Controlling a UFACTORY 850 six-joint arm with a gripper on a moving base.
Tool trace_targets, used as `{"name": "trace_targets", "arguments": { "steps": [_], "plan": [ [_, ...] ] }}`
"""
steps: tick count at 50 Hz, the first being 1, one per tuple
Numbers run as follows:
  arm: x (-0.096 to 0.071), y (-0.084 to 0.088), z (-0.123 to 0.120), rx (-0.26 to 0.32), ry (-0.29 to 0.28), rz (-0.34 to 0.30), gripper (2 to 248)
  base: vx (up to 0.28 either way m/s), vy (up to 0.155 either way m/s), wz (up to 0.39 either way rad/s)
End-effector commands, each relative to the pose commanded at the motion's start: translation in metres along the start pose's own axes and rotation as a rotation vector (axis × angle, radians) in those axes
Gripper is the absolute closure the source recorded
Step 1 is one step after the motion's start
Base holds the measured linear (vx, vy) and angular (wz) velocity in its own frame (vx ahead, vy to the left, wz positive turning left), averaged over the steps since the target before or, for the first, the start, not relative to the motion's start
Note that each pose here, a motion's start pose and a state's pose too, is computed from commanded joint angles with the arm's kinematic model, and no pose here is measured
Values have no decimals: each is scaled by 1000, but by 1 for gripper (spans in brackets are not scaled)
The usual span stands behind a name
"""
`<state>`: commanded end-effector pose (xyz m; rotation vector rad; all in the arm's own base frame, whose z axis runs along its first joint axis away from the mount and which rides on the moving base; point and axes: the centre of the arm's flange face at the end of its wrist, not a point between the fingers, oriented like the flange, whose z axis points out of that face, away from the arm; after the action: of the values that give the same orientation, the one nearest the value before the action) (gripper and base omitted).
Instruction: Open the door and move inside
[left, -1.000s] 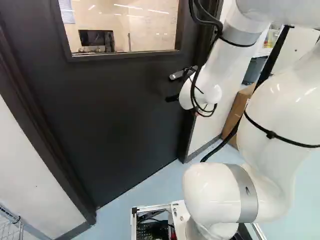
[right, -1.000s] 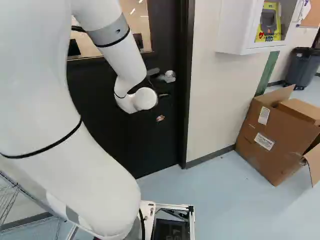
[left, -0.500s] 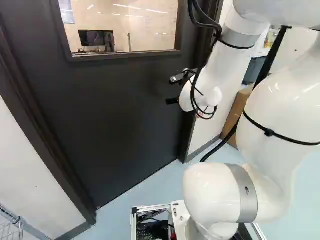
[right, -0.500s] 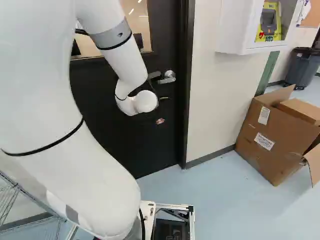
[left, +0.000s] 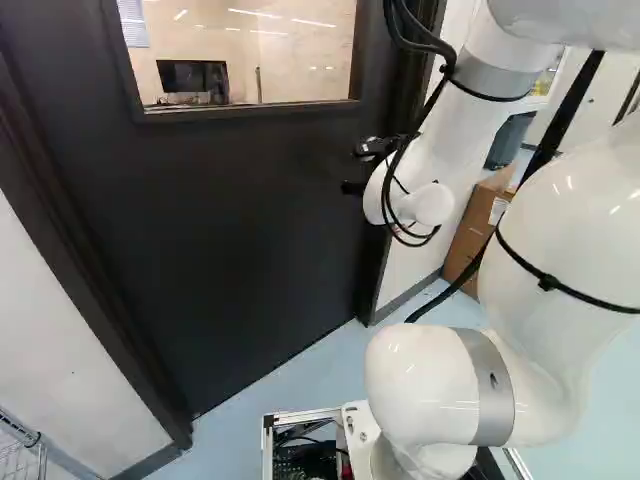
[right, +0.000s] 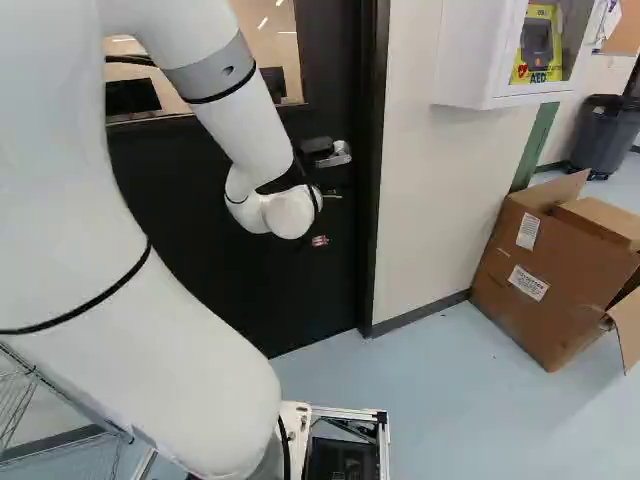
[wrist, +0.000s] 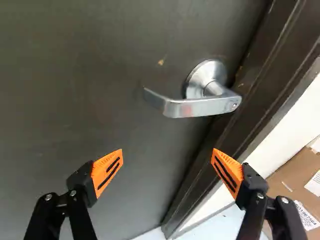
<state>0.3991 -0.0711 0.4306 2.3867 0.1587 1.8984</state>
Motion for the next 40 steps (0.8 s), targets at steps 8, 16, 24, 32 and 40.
{"name": "trace_targets", "arguments": {
  "steps": [8, 16, 24, 32, 40],
  "plan": [
    [6, 0, 15, -6, 21, 13, 3, 0, 0, 0],
    [10, -2, 31, 4, 27, 12, 3, 0, 0, 0],
    [14, -5, 47, 19, 31, 9, 3, 0, 0, 0],
    [18, -9, 64, 33, 35, 5, 3, -10, 0, -3],
    [22, -13, 81, 48, 40, 1, 3, 0, 0, 0]
  ]
}}
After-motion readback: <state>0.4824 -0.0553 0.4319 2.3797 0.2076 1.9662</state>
